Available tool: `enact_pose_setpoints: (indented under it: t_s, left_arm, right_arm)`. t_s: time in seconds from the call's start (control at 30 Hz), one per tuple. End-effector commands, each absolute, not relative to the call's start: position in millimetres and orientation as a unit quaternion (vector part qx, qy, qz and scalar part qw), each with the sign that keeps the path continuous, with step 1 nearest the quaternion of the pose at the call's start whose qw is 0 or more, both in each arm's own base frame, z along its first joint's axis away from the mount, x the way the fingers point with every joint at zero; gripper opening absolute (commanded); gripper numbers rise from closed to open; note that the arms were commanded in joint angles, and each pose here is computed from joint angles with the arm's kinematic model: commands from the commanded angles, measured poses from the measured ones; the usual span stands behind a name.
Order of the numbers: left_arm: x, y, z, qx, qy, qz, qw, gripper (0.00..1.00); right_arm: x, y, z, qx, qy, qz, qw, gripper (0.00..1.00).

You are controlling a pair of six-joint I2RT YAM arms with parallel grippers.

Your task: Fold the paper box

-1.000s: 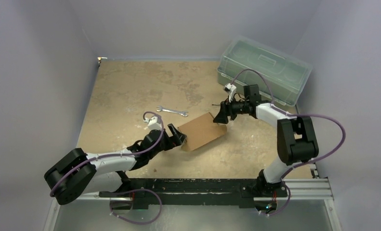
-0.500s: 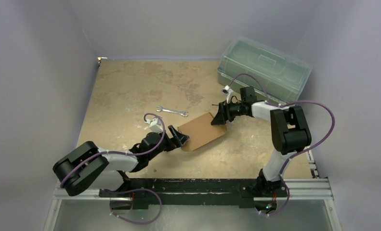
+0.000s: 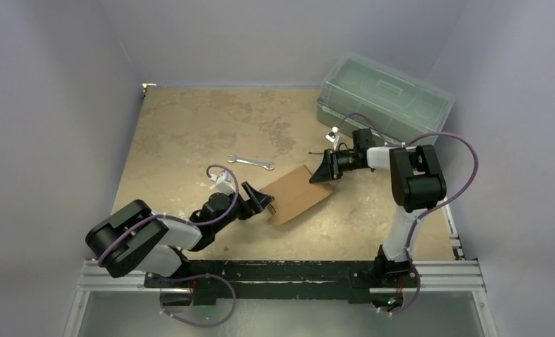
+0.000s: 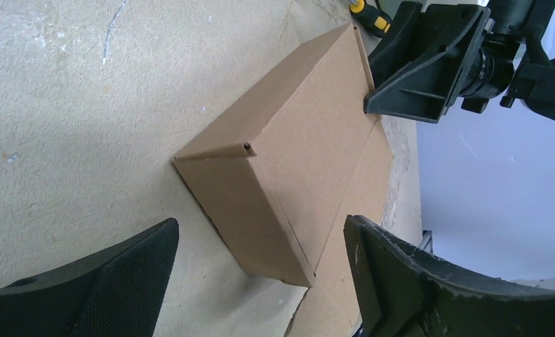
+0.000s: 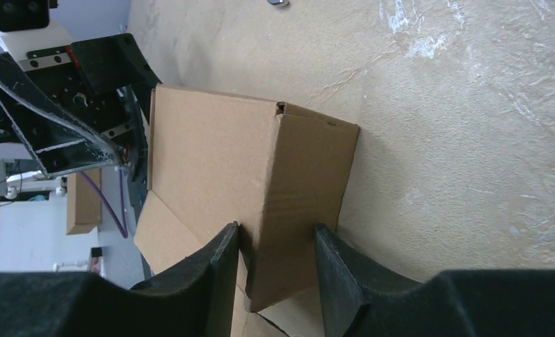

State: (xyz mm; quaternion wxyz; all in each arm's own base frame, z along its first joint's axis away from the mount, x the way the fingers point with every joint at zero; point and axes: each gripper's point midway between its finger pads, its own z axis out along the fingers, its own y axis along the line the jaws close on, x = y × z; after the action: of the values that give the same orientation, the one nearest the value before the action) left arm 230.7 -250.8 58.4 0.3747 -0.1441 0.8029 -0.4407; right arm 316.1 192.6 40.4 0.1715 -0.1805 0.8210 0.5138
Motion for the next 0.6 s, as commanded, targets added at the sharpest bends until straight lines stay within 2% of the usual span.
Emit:
enact_pose_setpoints:
  t_s: [0.0,0.37,0.5,0.57]
  left_arm:
    - [233.1,-252.0,70.6,-0.152,0.782,-0.468,0.382,0.87]
    - [232.3,-259.9,72.9,-0.16,0.764,-0.502,0.372,0.89]
    - [230.7,-263.6,73.5,-0.163,0.755,-0.519,0.365,0.99]
    - [228.7,-267.2,72.3,-0.156,0.756,-0.525,0.357,0.99]
  right_arm:
    - [314.6,186.3,35.0,-0.155,0.833,0.508,0.153,0.41]
    - [315.4,177.2,31.0,-0.111,0.829,0.531,0.134,0.39]
    - [315.1,174.6,28.6,-0.1,0.827,0.538,0.128,0.38]
    - [314.4,173.3,25.5,-0.094,0.828,0.539,0.124,0.38]
